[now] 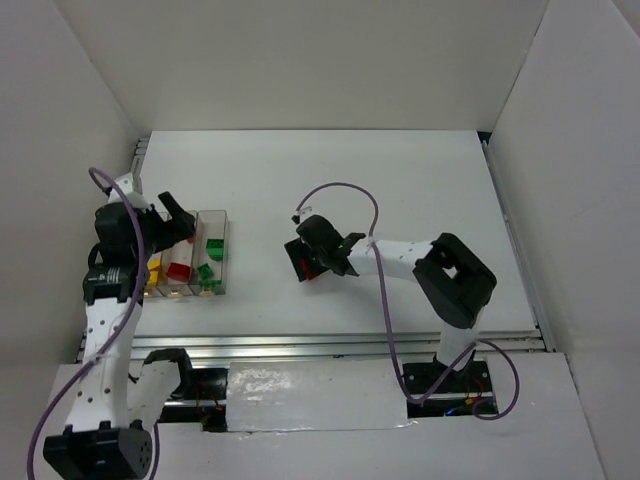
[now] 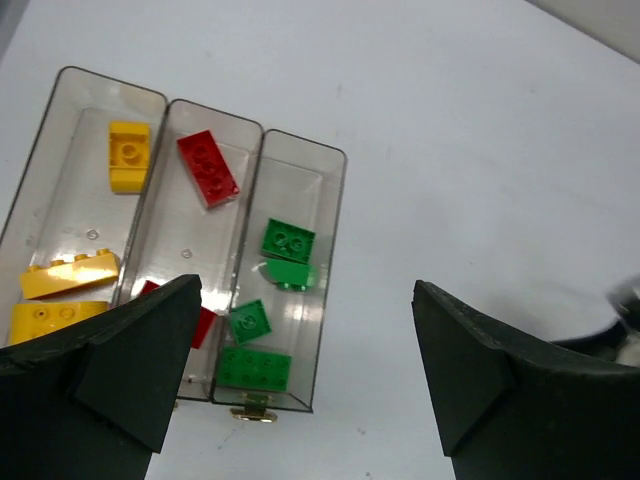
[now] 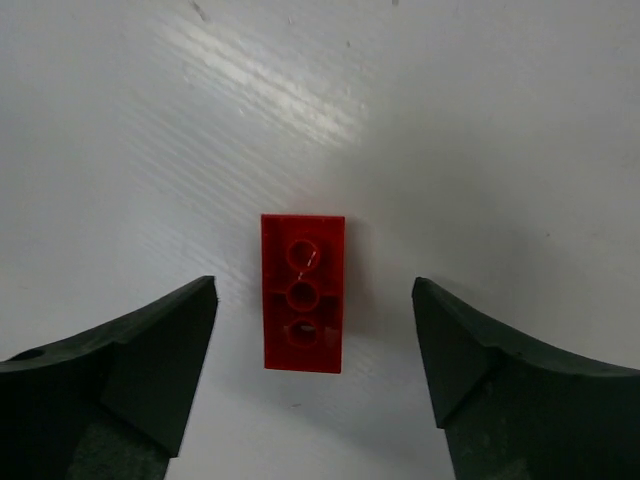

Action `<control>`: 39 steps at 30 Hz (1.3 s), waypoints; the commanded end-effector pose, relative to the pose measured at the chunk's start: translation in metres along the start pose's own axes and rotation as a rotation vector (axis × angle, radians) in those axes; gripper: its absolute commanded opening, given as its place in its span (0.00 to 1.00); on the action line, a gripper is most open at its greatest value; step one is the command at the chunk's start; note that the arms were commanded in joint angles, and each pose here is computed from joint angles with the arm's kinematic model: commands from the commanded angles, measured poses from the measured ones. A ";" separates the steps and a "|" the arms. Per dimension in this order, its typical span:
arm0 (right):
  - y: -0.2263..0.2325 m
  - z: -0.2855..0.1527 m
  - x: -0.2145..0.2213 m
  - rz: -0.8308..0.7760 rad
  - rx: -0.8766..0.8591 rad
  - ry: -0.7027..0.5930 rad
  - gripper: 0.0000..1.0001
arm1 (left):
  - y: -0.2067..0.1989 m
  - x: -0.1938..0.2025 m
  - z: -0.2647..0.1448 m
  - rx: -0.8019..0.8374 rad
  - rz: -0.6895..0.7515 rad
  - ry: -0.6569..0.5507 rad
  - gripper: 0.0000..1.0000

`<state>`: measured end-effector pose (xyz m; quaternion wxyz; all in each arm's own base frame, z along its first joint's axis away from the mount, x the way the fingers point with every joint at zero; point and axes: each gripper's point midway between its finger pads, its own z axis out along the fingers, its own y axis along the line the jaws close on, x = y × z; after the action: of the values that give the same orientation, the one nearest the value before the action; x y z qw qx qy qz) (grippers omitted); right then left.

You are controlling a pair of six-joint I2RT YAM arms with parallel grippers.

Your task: Sort the legos into containers by color

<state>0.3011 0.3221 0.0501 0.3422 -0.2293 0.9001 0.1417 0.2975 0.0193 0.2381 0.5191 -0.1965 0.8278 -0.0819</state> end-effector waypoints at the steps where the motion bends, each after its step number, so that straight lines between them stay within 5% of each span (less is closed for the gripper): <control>1: 0.003 0.002 -0.003 0.044 0.018 0.045 0.81 | -0.024 0.005 -0.019 0.118 0.008 -0.027 0.99; 6: -0.004 0.017 0.016 0.044 0.065 0.113 0.67 | -0.041 0.016 -0.025 0.170 0.063 0.010 0.99; 9: -0.001 0.020 0.021 0.039 0.061 0.130 0.49 | -0.046 0.024 -0.021 0.191 0.073 0.058 0.99; 10: 0.002 0.018 0.021 0.038 0.052 0.124 0.16 | -0.047 0.024 -0.021 0.199 0.071 0.063 1.00; 11: 0.000 0.016 0.018 0.042 0.076 0.107 0.00 | -0.049 0.025 -0.021 0.209 0.071 0.067 0.99; 15: 0.019 -0.008 0.005 0.009 0.029 0.024 0.00 | -0.066 0.036 -0.025 0.307 0.027 0.112 1.00; 23: 0.128 -0.154 -0.038 -0.146 -0.728 -0.342 0.00 | -0.160 0.083 -0.075 0.934 -0.252 0.382 0.99; 28: 0.152 -0.201 -0.041 -0.182 -0.964 -0.342 0.00 | -0.213 0.083 -0.139 1.246 -0.057 0.346 0.99; 39: 0.158 -0.274 -0.044 -0.182 -1.211 -0.426 0.00 | -0.220 0.103 -0.201 1.565 0.066 0.309 0.95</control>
<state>0.1139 0.3658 0.2607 0.3220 -0.4059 0.6088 0.6007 0.1488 -0.2353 0.3064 0.3772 0.2109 0.6424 -0.6329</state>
